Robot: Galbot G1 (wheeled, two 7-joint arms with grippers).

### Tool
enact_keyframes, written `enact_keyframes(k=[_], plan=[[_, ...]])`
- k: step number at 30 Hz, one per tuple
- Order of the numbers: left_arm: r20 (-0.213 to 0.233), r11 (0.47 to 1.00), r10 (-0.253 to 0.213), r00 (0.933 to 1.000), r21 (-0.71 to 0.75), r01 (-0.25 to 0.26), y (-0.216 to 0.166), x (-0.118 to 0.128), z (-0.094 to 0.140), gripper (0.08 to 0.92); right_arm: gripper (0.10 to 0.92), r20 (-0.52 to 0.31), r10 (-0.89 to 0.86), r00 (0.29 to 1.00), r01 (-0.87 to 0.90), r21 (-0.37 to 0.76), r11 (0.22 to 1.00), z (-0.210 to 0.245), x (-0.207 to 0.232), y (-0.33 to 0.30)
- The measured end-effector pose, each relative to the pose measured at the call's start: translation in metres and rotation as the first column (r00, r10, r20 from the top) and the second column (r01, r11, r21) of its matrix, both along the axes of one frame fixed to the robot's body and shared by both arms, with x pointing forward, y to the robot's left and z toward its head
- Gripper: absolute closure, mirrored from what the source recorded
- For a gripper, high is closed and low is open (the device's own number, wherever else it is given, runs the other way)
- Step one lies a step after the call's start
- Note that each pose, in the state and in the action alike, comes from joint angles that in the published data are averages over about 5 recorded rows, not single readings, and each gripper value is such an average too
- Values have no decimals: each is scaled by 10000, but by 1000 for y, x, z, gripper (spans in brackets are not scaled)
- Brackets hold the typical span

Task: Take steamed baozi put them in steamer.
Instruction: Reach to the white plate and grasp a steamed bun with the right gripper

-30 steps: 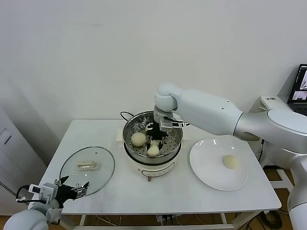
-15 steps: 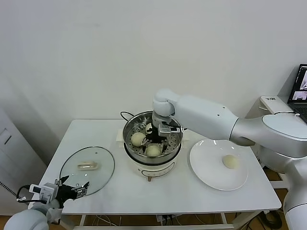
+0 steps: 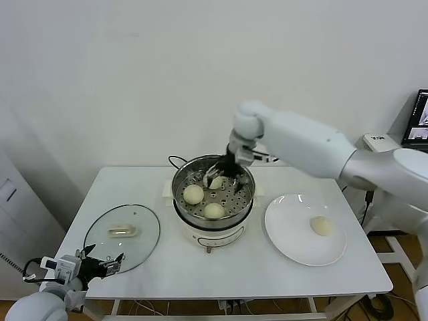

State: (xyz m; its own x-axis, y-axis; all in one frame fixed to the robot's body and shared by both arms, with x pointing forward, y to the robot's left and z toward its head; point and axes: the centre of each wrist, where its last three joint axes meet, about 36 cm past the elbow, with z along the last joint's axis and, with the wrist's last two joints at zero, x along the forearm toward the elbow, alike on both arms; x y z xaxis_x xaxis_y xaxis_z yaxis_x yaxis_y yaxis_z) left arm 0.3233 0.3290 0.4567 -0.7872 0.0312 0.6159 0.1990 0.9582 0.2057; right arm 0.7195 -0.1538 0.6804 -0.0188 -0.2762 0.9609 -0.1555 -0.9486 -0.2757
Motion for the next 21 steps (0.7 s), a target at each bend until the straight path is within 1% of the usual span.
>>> enact_keyframes(k=[4, 7, 13, 16, 21], plan=[[1, 10000, 1, 10000, 4, -1, 0, 0, 0, 177, 200, -212, -1779, 9838, 1781, 67, 9840, 11, 8, -51], [15, 10000, -2, 10000, 8, 2, 0, 1, 0, 177, 200, -469, -3471, 9367, 3472, -46, 9378, 10, 10, -89], [41, 10000, 8, 10000, 7, -8, 1, 1, 1, 177, 200, -823, -6180, 7818, 6154, -573, 7861, -3, 10, -159], [37, 10000, 8, 10000, 5, -8, 1, 1, 1, 177, 200, -918, -7059, 7023, 7012, -817, 7083, -11, 8, -189], [39, 10000, -2, 10000, -1, 2, 0, 1, 2, 177, 200, -1009, -8057, 5836, 7971, -1183, 5922, -31, 1, -234]])
